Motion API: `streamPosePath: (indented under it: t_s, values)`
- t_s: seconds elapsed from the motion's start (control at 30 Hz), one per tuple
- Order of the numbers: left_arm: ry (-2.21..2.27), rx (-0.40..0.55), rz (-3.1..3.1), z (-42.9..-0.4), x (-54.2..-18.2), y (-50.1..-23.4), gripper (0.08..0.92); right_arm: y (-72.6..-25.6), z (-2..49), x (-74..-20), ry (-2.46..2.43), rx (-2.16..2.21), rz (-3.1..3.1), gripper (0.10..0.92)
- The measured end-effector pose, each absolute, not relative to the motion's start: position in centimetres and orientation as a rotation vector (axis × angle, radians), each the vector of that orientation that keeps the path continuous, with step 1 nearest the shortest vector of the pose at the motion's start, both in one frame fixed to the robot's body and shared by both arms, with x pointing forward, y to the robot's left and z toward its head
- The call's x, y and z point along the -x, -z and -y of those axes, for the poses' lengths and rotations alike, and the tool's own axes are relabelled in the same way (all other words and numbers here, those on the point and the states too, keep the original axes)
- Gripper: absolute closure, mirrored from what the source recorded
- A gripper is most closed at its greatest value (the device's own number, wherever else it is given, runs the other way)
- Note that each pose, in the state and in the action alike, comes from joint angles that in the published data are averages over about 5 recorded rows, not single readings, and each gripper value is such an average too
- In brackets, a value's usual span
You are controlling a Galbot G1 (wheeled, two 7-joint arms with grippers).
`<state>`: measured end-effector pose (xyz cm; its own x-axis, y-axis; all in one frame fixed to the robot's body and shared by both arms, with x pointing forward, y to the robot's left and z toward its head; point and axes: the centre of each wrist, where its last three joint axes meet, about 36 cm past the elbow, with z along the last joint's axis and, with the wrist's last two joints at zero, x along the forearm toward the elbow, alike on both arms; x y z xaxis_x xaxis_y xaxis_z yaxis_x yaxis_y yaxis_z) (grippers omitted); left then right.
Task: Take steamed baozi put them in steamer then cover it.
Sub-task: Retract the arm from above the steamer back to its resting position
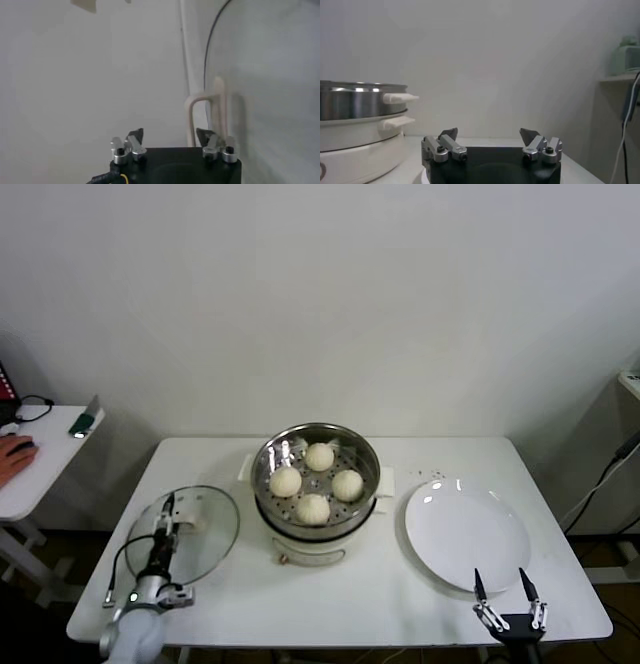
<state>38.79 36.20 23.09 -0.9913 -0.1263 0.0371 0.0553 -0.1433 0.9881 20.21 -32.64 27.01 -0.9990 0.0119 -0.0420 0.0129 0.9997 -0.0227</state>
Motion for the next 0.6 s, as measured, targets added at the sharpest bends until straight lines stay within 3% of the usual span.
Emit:
streamPosePath:
  t_s: [0.6]
  values:
    - [2.265, -0.074, 1.953, -36.0, -37.6, -22.5, 0.839, -27.3, 32.4, -20.3, 0.05, 0.012, -3.096, 0.2]
